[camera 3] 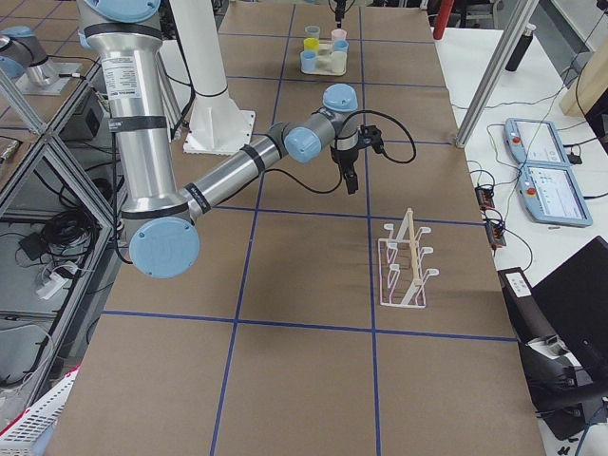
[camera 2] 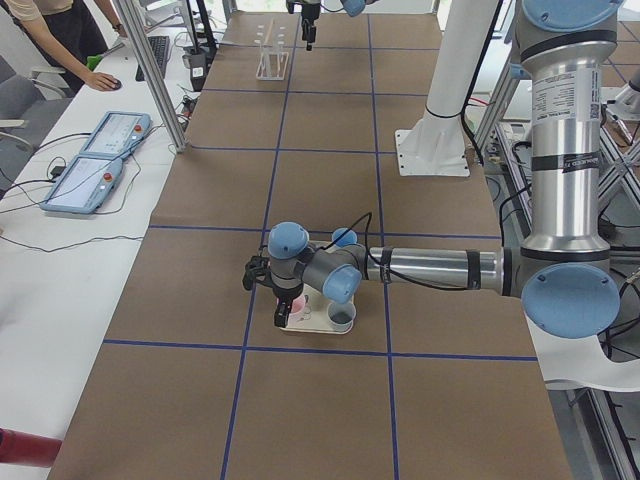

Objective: Transfer IKEA cup to right arm and place on rack

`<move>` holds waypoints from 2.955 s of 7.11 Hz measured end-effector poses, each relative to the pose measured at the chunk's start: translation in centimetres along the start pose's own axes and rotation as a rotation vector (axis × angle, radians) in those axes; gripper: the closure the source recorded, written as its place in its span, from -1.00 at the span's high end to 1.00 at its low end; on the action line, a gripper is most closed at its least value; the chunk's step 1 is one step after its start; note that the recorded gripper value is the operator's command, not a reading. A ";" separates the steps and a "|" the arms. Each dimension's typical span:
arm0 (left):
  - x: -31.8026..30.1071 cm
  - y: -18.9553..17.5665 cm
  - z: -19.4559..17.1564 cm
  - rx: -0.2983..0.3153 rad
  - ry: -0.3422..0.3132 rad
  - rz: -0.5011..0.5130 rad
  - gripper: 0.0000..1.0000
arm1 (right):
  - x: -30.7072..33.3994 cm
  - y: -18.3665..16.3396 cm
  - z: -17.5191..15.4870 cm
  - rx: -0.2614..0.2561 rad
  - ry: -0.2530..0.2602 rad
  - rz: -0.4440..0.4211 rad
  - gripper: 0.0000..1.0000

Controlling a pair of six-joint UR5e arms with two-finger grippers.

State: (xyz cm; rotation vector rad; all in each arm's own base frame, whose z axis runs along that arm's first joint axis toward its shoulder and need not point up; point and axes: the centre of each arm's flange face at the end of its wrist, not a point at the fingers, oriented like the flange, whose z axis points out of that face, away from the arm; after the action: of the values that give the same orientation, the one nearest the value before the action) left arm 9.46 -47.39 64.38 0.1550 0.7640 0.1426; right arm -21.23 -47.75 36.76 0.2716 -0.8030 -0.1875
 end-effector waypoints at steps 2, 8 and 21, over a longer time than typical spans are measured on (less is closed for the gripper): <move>-0.7 0.2 1.5 0.001 0.005 0.011 -0.86 | -0.3 0.1 0.2 -0.003 -0.001 -0.003 1.00; -0.2 -0.7 1.4 0.005 0.023 0.016 -1.00 | -0.6 0.0 0.3 0.000 -0.003 -0.009 1.00; 17.3 -15.4 -22.4 -0.029 0.435 -0.359 -1.00 | -16.8 -7.9 1.9 0.400 -0.162 -0.457 0.99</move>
State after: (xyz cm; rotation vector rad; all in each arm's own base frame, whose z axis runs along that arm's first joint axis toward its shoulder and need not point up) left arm 7.29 -57.34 33.76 -0.0456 1.2092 -0.1601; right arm -34.51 -51.12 24.11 0.8272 -0.9286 -0.4837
